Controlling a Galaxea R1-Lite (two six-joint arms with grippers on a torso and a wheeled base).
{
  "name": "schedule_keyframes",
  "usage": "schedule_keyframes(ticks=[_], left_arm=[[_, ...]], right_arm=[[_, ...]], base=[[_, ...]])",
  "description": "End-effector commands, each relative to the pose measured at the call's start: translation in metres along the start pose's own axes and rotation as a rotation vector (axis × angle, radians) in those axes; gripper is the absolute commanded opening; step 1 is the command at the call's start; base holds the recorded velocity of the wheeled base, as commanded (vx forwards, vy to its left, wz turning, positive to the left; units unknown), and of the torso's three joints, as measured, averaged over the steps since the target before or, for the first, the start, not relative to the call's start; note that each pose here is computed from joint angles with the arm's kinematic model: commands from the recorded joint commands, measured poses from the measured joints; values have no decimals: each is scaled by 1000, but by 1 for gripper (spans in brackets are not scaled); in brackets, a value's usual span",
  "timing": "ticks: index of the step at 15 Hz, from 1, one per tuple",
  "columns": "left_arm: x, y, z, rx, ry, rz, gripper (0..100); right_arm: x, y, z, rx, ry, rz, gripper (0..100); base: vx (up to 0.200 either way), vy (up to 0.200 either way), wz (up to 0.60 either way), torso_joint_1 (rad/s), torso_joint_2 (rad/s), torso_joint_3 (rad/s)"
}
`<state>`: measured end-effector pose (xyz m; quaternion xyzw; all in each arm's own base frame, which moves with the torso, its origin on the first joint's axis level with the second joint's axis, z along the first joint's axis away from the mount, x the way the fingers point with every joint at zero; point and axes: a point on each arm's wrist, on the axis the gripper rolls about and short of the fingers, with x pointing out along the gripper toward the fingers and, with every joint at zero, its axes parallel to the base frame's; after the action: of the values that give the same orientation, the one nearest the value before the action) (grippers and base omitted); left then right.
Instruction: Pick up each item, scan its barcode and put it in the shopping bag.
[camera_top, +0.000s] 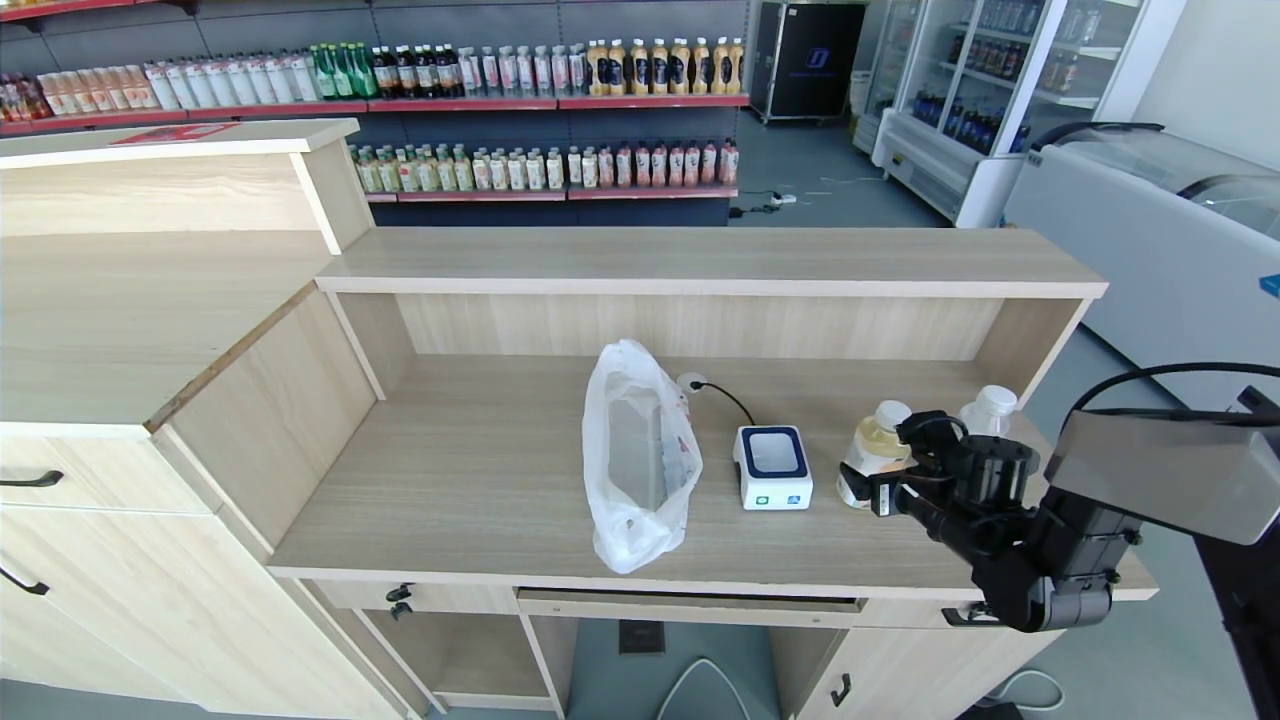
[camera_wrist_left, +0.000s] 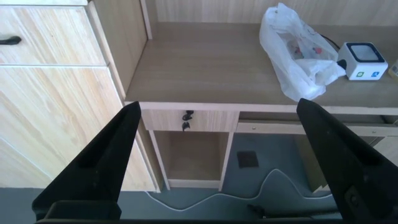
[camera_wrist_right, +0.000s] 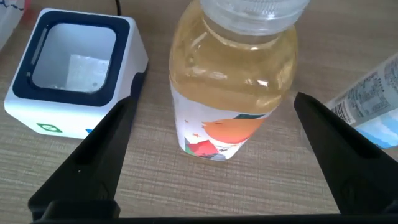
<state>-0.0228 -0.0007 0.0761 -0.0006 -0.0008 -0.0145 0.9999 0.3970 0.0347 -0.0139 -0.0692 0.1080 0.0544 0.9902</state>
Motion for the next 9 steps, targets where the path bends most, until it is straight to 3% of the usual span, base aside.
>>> schedule_keyframes(ticks=[1,9], left_arm=[[0,0,0,0,0,0,100],[0,0,0,0,0,0,100]], right_arm=[[9,8,-5,1,-7,16,100],[29,17,-13,25,-33,9,100]], base=[[0,0,0,0,0,0],[0,0,0,0,0,0]])
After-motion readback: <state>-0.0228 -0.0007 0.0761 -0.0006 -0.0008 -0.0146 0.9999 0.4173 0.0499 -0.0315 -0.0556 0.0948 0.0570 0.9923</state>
